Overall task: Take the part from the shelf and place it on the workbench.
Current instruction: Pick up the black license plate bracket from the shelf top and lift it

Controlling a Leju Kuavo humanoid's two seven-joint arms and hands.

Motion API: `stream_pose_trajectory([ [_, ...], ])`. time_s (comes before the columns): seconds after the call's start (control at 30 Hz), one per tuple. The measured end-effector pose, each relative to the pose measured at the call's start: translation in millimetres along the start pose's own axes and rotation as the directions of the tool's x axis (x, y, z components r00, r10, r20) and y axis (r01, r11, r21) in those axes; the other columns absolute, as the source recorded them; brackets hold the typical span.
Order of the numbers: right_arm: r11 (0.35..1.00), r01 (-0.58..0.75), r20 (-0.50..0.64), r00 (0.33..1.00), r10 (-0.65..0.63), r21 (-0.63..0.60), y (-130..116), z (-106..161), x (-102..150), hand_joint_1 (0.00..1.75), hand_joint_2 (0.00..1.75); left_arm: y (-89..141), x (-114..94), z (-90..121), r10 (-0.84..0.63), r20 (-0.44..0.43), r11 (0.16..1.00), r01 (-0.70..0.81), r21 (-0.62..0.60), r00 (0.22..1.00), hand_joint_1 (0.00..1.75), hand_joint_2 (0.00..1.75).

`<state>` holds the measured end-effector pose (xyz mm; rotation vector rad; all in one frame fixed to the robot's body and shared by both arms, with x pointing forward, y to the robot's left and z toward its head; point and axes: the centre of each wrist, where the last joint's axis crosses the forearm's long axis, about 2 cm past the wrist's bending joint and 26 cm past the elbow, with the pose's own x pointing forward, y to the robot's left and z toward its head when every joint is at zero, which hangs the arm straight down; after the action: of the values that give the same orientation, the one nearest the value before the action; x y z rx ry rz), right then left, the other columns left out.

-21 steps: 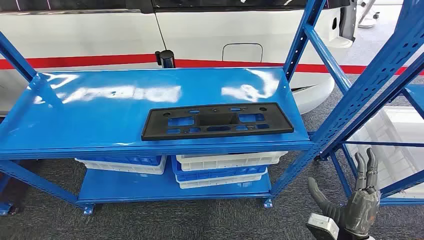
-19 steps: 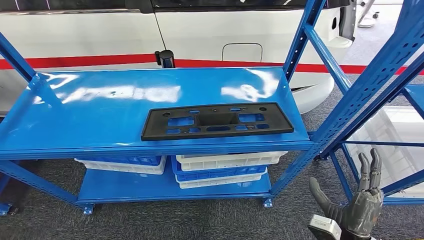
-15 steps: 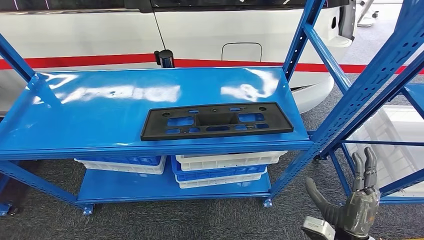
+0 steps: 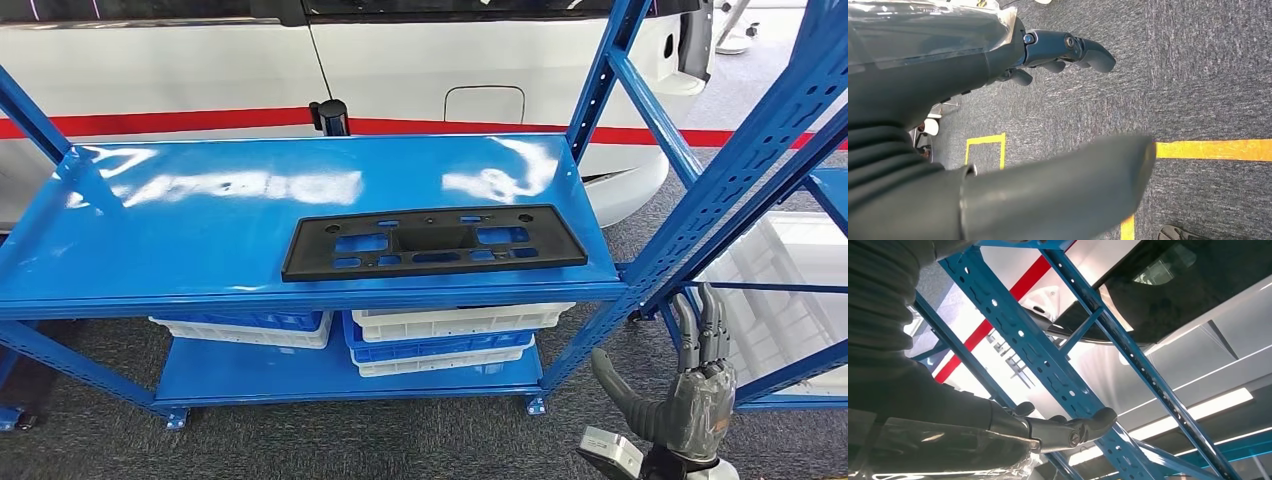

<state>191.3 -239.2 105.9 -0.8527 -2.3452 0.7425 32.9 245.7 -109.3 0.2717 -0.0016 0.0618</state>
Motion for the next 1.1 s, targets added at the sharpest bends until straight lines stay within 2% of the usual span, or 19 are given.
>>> stream_pose_trajectory([
  [0.17, 1.000, 0.001, -0.001, 1.000, -0.001, 0.000, 0, 0, 0, 0.00, 1.75, 0, 0, 0, -0.001, 0.000, 1.000, 0.001, -0.003, 1.000, 0.00, 0.00],
  [0.3, 0.999, -0.026, 0.016, 1.000, 0.025, 0.024, 2, -2, 2, 0.00, 1.75, -1, 0, 0, -0.002, 0.021, 0.999, 0.003, -0.034, 1.000, 0.00, 1.75],
  [0.33, 0.998, -0.043, 0.027, 0.999, 0.042, 0.040, 4, -3, 3, 0.00, 1.75, -1, 0, 0, -0.002, 0.028, 0.999, 0.003, -0.049, 1.000, 0.00, 1.75],
  [0.43, 0.993, -0.081, 0.054, 0.996, 0.077, 0.085, 14, -14, 7, 0.00, 1.75, -3, 1, 1, -0.005, 0.039, 0.996, 0.009, -0.092, 0.999, 0.00, 0.44],
  [0.47, 0.992, -0.085, 0.063, 0.995, 0.079, 0.097, 19, -18, 9, 0.00, 1.75, -4, 2, 1, -0.008, 0.043, 0.995, 0.012, -0.104, 0.999, 0.00, 0.44],
  [0.57, 0.986, -0.088, 0.099, 0.992, 0.074, 0.142, 32, -34, 14, 0.00, 1.75, -6, 4, 2, -0.019, 0.053, 0.990, 0.026, -0.136, 0.998, 0.00, 1.75],
  [0.83, 0.955, -0.134, 0.143, 0.985, 0.099, 0.264, 58, -66, 20, 0.00, 1.75, -4, 7, 1, -0.108, 0.080, 0.969, 0.123, -0.213, 0.991, 0.00, 1.75],
  [1.1, 0.950, -0.135, 0.138, 0.985, 0.099, 0.281, 62, -70, 22, 0.00, 1.75, 1, 8, -1, -0.139, 0.087, 0.966, 0.154, -0.205, 0.986, 0.00, 1.75],
])
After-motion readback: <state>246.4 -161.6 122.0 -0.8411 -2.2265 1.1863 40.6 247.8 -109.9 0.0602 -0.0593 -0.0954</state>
